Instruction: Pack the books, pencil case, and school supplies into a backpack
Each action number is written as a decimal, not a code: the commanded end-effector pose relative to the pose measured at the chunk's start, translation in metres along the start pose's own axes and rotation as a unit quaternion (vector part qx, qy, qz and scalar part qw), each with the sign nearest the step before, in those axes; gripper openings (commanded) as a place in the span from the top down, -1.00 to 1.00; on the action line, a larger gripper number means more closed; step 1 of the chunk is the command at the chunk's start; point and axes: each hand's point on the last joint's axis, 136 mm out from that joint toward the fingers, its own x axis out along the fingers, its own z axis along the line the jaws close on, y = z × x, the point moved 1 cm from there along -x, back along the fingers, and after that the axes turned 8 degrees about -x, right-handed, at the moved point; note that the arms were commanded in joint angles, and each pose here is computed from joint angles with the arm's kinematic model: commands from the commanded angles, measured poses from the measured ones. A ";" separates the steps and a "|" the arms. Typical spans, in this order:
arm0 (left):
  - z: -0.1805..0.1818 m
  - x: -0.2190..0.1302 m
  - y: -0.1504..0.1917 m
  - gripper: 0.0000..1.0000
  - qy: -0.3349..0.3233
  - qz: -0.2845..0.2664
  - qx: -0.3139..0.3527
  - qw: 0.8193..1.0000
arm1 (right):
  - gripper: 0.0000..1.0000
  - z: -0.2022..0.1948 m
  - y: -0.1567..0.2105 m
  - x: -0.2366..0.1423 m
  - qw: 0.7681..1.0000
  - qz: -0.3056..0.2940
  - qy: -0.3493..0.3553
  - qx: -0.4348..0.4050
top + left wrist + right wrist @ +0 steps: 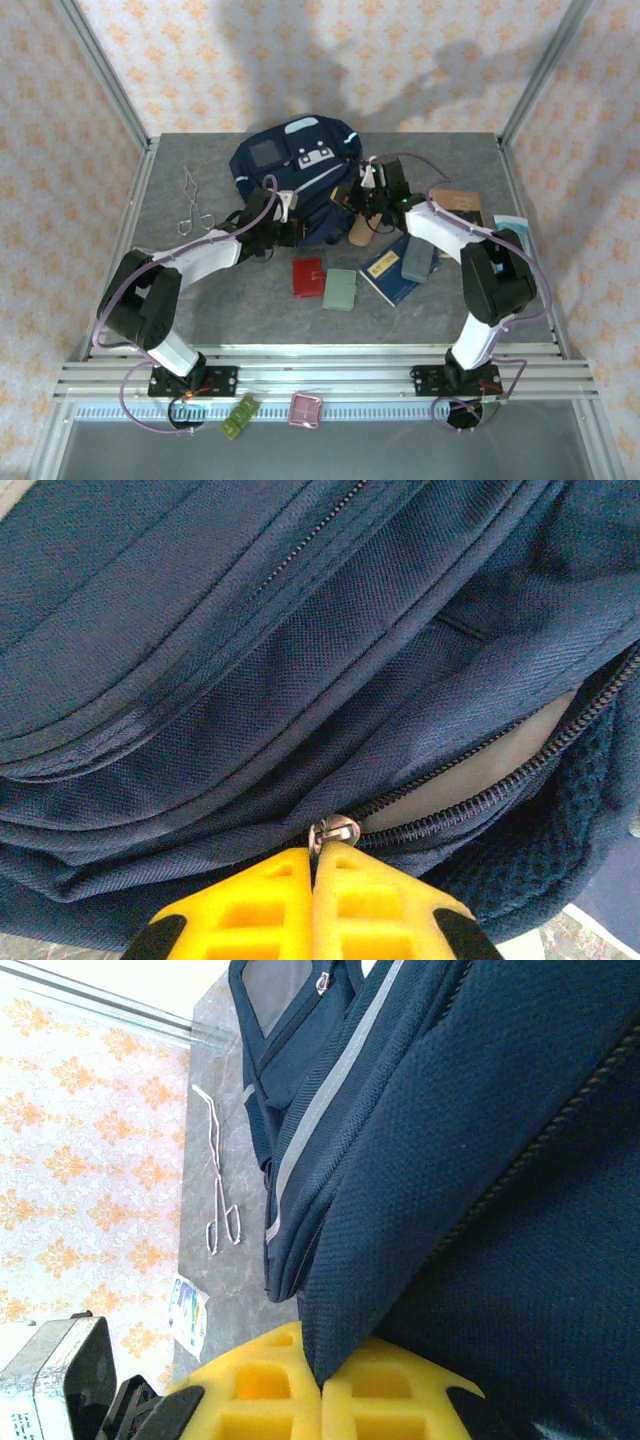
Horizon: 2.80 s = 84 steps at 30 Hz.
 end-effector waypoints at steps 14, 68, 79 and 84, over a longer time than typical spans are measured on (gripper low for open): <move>-0.005 0.008 0.018 0.93 0.043 0.026 -0.038 0.998 | 1.00 0.047 -0.041 -0.017 0.994 -0.070 -0.075 -0.045; 0.160 -0.065 -0.064 1.00 -0.393 -0.198 -0.082 0.894 | 1.00 0.007 -0.028 -0.058 0.992 -0.108 -0.061 -0.008; 0.184 -0.064 -0.094 1.00 -0.407 -0.193 -0.108 0.886 | 1.00 -0.005 -0.011 -0.051 0.994 -0.087 -0.059 0.004; 0.149 -0.077 -0.093 0.45 -0.338 -0.193 -0.115 0.914 | 1.00 -0.020 0.001 -0.038 0.997 -0.057 -0.042 0.009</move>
